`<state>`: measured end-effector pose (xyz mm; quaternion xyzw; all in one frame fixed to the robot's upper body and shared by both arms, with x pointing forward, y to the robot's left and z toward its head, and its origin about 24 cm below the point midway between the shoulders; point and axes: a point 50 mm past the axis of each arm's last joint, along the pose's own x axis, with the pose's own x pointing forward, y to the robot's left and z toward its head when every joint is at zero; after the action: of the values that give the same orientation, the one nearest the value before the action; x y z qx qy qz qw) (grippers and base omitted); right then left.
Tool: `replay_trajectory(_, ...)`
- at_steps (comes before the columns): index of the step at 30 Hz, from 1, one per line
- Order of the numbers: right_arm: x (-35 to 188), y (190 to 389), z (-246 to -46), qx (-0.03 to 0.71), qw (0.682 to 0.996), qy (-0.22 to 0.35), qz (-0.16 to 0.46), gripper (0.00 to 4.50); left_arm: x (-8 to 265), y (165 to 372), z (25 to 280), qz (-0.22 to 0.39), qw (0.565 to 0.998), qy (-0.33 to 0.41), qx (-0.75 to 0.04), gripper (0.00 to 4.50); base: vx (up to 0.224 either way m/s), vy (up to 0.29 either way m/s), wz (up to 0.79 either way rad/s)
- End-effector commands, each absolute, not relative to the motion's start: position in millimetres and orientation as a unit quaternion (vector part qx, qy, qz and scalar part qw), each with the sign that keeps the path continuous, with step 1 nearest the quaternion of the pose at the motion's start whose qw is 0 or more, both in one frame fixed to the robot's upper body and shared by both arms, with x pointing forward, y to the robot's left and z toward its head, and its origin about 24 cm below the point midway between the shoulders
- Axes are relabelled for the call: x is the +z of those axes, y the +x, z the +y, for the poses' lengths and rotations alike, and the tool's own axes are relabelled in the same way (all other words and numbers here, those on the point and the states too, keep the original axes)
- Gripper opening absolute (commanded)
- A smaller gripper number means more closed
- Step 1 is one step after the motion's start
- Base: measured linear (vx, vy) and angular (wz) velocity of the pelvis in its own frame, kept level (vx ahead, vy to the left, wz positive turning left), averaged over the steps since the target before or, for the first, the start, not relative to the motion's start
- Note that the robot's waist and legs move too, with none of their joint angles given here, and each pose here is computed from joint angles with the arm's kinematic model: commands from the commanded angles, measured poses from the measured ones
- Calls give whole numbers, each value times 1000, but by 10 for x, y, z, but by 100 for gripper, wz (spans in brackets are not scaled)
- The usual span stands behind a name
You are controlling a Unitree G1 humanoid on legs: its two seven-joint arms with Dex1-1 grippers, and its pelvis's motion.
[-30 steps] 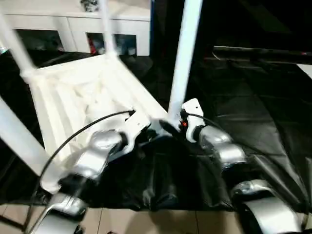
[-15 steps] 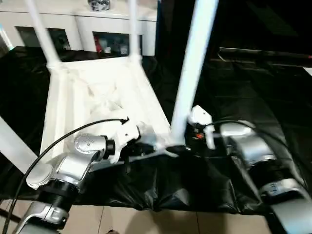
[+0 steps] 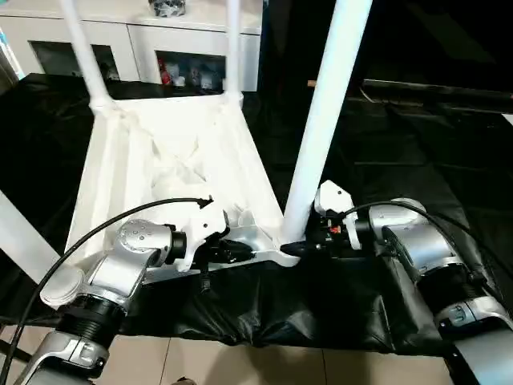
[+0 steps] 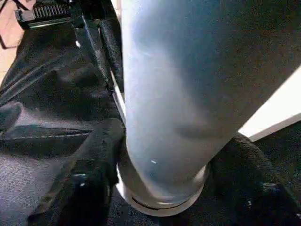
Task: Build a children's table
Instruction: Rotate leg to tighten
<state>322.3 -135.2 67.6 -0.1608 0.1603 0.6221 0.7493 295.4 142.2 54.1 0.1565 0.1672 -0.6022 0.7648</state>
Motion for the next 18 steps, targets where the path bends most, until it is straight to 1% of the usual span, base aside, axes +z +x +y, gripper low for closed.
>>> replay_trajectory(1,574,3149,-1313,636,733,-163,179,256,608,2954,1348,141,761,155,-614,0,0,0,0)
replay_trajectory(3,554,3139,-1299,634,736,-160,178,247,610,2957,1360,141,763,156,-611,0,0,0,0)
replay_trajectory(6,518,3132,-1262,619,754,-139,169,242,597,2955,1355,142,765,155,-609,0,0,0,0)
replay_trajectory(7,505,3137,-1249,609,765,-128,167,238,589,2960,1340,141,767,156,-606,0,0,0,0)
replay_trajectory(8,465,3150,-1214,583,789,-114,158,225,569,2983,1292,141,775,160,-596,0,0,0,0)
replay_trajectory(10,425,3162,-1178,558,809,-98,154,219,553,3009,1237,143,781,165,-585,0,0,0,0)
replay_trajectory(12,379,3189,-1126,522,836,-78,153,211,536,3051,1162,145,792,167,-569,0,0,0,0)
replay_trajectory(14,295,3195,-998,482,860,-51,158,207,541,3100,1000,137,804,158,-556,0,0,0,0)
replay_trajectory(15,292,3194,-992,481,861,-51,158,207,542,3102,994,137,805,158,-556,0,0,0,0)
replay_trajectory(16,249,3175,-896,473,865,-44,160,206,550,3130,899,132,810,156,-549,0,0,0,0)
replay_trajectory(17,246,3173,-888,473,865,-44,160,205,550,3132,892,132,811,156,-549,0,0,0,0)
replay_trajectory(18,227,3165,-813,469,868,-40,161,204,552,3150,829,132,814,154,-544,0,0,0,0)
